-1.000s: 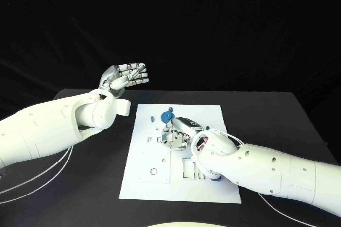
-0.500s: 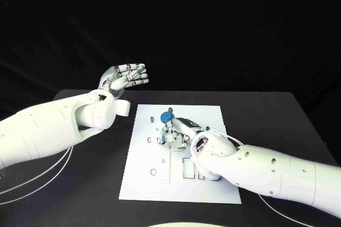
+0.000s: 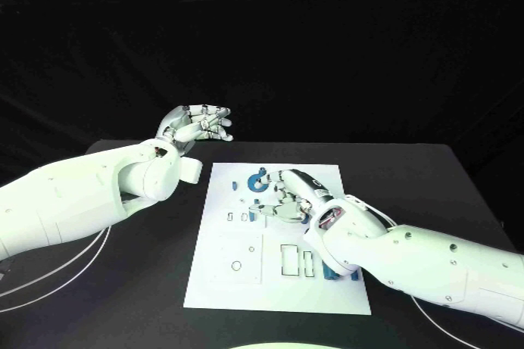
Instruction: Assemble the parts on the task board
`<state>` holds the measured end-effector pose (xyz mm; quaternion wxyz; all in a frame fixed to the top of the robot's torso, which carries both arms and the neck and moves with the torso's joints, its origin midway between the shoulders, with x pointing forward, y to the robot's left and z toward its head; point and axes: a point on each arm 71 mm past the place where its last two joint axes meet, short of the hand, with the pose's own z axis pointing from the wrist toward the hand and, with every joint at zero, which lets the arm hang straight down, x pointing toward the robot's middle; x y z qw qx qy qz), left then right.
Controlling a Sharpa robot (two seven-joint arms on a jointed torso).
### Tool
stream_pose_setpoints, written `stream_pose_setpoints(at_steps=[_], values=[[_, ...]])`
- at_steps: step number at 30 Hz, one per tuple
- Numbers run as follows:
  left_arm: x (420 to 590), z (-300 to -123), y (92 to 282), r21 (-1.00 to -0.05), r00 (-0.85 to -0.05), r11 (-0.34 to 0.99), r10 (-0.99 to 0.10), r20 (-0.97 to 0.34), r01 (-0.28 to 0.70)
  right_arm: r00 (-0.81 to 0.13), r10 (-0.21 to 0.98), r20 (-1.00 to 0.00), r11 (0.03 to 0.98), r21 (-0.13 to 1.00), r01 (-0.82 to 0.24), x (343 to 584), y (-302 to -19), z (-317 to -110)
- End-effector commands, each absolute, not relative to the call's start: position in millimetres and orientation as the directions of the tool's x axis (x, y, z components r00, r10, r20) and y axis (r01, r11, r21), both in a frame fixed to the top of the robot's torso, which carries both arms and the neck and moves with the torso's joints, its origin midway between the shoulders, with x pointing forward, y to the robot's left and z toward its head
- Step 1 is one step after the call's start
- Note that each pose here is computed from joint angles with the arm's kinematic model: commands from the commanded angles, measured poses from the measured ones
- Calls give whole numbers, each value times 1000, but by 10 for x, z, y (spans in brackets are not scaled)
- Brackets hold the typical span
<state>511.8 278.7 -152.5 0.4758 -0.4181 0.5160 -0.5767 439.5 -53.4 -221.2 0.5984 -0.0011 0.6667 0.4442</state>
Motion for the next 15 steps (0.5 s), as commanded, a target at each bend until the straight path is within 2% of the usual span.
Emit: stream_pose_setpoints(at_steps=[1,8,11,15], values=[[5089,-1585,2697,-992,-316,115,-940,-128,60,-273,615,-740,515,639,-571,4389,-638,-2065],[5021,-1681,2628,-940,-444,341,-840,-310,10,-339,703,-625,459,763,-456,4502,-1074,-1899],[4967,-1726,2581,-884,-524,468,-749,-405,13,-342,748,-569,437,809,-392,4569,-1290,-1844],[4894,-1783,2518,-775,-609,629,-594,-525,54,-312,780,-542,436,829,-351,4635,-1537,-1814]])
